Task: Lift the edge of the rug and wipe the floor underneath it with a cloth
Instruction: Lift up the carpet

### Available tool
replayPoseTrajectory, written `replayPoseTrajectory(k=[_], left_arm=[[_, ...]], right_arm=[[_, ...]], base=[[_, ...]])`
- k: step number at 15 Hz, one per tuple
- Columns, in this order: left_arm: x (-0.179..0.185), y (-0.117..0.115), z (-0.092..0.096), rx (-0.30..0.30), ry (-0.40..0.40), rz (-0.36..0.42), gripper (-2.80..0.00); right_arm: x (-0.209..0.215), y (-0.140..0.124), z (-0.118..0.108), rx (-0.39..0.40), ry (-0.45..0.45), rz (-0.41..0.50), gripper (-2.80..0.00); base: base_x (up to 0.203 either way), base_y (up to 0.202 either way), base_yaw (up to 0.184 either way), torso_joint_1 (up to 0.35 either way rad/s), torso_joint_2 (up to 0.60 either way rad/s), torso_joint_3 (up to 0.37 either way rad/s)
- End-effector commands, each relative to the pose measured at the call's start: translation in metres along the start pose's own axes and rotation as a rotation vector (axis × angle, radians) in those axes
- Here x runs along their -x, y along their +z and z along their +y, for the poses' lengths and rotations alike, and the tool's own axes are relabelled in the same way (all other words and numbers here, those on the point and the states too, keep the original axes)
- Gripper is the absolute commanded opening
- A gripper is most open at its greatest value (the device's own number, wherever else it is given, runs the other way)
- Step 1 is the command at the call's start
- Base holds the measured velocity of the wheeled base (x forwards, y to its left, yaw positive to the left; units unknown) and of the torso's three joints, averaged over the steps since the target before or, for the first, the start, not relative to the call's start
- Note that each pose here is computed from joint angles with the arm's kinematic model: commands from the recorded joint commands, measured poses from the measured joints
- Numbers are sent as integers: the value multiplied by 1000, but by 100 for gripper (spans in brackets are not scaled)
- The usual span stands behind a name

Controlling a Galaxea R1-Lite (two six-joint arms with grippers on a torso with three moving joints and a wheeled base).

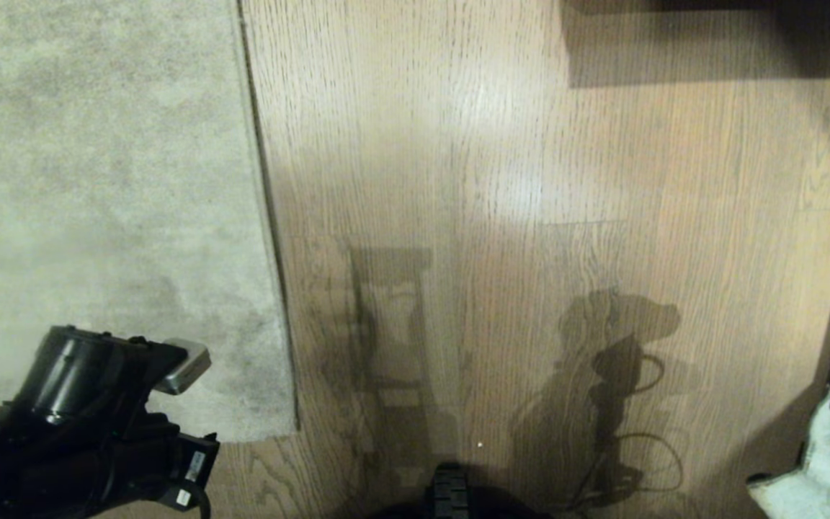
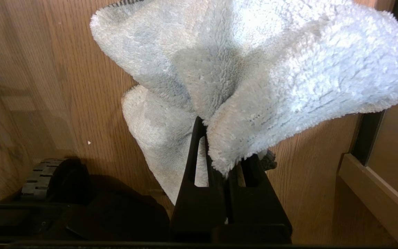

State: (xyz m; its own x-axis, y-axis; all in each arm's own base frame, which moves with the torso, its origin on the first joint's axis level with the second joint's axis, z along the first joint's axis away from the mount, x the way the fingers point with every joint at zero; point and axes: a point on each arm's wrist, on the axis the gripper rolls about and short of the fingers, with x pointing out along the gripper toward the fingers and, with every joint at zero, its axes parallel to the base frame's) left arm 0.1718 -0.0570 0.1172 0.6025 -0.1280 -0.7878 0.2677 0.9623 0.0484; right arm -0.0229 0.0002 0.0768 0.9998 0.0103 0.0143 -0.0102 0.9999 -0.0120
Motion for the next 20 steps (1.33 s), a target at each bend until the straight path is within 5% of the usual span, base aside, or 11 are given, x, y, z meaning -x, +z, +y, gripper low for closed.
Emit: replayPoseTrajectory(k=[1, 4, 12, 13, 16, 20], left_arm=[[-12, 4, -3, -12, 1, 41, -280], [-20, 12, -2, -13, 70, 52, -280], [-44, 35, -8, -26, 80, 71, -280], [-47, 37, -8, -31, 107, 70, 0], [-50, 38, -10, -42, 138, 76, 0], [-56, 41, -17, -86, 304, 76, 0]], right_arm=[[0, 0, 0, 0, 0, 0, -280], [0, 0, 0, 0, 0, 0, -280], [0, 0, 0, 0, 0, 0, -280], [0, 0, 0, 0, 0, 0, -280], [0, 0, 0, 0, 0, 0, -280], [0, 0, 0, 0, 0, 0, -280]], base=[[0, 0, 0, 0, 0, 0], [0, 0, 0, 0, 0, 0], [0, 0, 0, 0, 0, 0], [0, 0, 0, 0, 0, 0], [0, 0, 0, 0, 0, 0], [0, 0, 0, 0, 0, 0]])
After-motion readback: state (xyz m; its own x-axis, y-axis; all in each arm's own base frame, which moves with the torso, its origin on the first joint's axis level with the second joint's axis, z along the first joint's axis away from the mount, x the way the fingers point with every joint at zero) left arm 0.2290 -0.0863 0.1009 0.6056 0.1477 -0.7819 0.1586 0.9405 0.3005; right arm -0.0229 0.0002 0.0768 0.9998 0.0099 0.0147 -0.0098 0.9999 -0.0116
